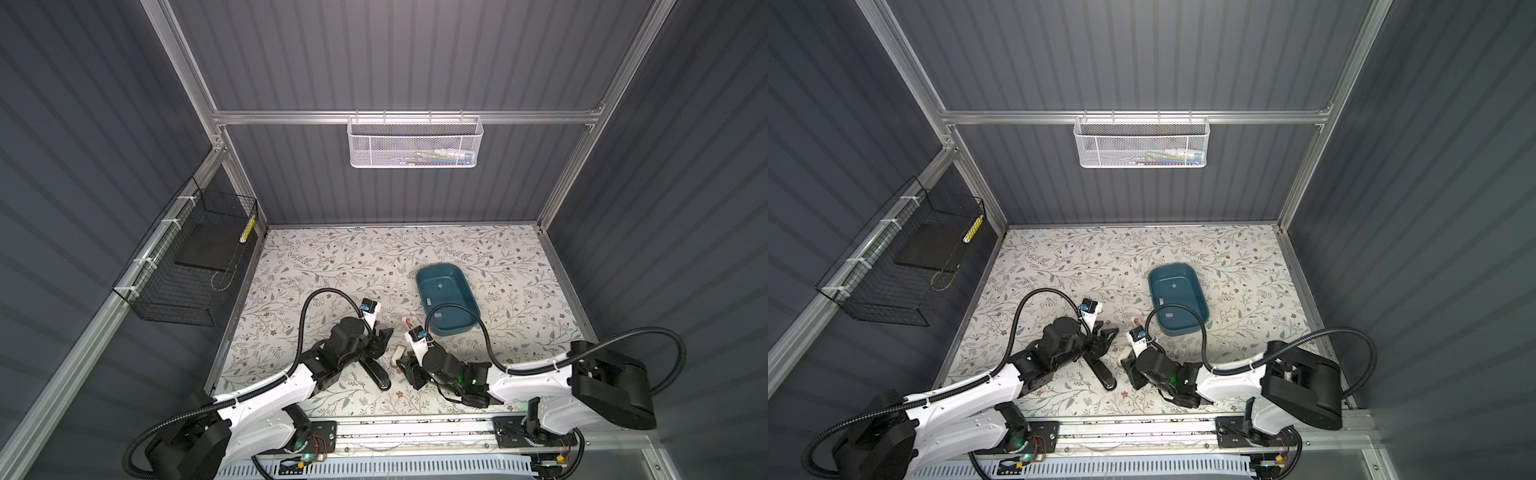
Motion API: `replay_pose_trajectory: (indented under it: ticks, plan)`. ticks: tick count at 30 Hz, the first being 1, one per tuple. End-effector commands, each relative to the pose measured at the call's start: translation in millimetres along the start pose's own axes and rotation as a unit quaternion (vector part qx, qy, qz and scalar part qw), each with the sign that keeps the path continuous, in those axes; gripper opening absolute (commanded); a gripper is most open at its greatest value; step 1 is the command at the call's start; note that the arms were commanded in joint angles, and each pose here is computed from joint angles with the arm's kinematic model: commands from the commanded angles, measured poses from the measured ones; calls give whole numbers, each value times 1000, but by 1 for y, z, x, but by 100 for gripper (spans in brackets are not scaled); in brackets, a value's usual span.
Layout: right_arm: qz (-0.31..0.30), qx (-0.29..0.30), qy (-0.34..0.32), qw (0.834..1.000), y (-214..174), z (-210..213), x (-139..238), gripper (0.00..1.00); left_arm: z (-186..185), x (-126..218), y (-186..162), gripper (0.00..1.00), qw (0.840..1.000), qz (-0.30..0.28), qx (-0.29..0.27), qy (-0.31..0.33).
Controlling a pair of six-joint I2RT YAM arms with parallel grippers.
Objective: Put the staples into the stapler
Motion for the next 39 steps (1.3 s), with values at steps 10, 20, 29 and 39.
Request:
replay_pose_trajectory:
  ticks: [10,20,29,39]
  plan:
    - [-24,31,-143,989,-7,-54,11,59,-4,-11,11,73,1000,6,8,-8]
    - [4,22,-172,985,-15,-73,-16,64,-7,-16,14,81,1000,11,12,-21]
    - [19,12,-179,984,-21,-91,-32,64,-7,-21,11,83,1000,16,12,-19]
    - [46,28,-140,989,-25,-84,-43,58,-6,-26,11,84,1000,18,11,-12]
Point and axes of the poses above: each gripper's point midway between its finger pads, its own x axis back along the fingers, its own z axis along the line the jaws close on, y = z × x, the point moved 9 cm from there along x, back along the fingers, and after that the axes turned 10 degrees about -x, right-handed, at the moved point
